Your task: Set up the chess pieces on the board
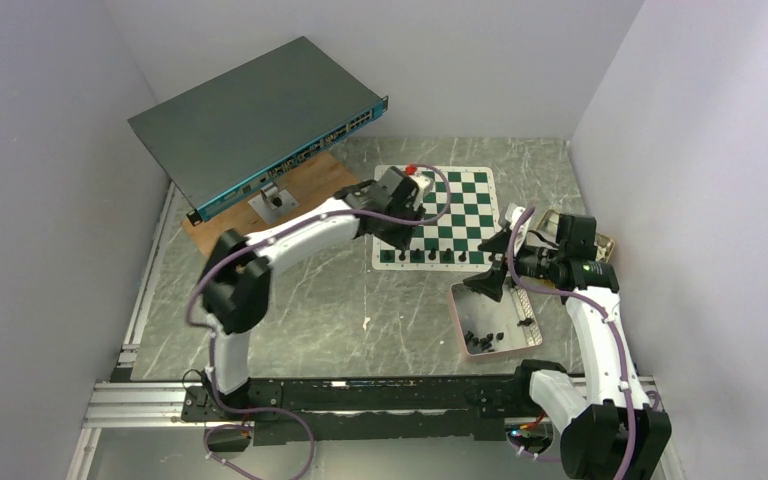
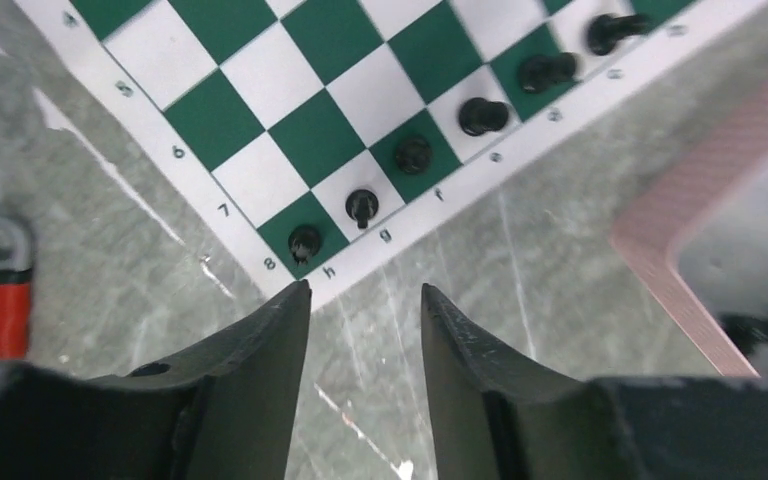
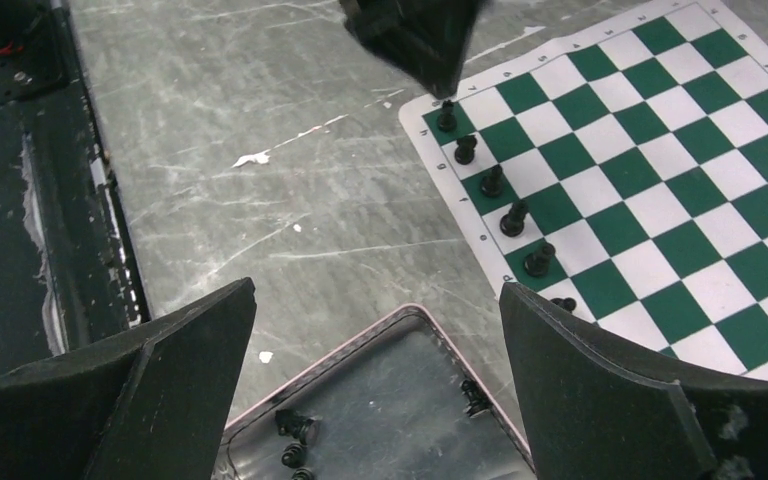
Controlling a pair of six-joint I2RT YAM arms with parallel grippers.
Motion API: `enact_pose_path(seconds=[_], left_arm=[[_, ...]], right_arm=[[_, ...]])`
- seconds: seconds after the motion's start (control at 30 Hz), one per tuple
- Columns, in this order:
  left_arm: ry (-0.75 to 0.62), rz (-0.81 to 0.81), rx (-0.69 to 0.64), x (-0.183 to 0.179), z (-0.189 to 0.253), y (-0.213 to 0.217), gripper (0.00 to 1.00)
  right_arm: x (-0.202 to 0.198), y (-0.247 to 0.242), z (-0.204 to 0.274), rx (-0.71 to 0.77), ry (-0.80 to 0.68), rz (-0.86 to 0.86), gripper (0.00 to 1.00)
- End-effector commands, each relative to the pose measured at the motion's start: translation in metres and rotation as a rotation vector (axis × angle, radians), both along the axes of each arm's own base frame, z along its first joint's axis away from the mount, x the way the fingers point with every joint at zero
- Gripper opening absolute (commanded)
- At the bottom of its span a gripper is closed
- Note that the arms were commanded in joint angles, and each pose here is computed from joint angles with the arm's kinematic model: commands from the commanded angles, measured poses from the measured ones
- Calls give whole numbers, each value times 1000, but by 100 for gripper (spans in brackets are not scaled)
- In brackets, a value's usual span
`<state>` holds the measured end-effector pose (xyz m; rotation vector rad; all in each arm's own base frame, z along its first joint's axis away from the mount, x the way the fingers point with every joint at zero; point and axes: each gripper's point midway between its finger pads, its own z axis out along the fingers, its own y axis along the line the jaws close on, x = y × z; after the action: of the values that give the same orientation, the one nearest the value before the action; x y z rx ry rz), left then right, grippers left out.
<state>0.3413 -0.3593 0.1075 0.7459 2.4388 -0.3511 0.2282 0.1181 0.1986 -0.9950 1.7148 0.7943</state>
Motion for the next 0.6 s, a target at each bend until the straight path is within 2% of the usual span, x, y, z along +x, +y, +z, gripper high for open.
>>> enact_pose_path(seconds=[0.0, 0.13, 0.3, 0.47, 0.57], left_arm=[[-181, -107, -263, -17, 102, -6, 53], [-231, -135, -358, -47, 127, 14, 62], [-309, -145, -429, -78, 152, 46, 76], [-421, -148, -478, -104, 172, 80, 99], [-491, -142, -505, -110, 173, 94, 100]], right_arm=[[-11, 4, 12, -2, -101, 104, 95], [-19, 4, 6, -28, -121, 142, 100], [-48, 8, 0, -86, -206, 301, 100], [-51, -3, -13, -173, -123, 329, 100], [-41, -15, -21, -240, -71, 277, 100]])
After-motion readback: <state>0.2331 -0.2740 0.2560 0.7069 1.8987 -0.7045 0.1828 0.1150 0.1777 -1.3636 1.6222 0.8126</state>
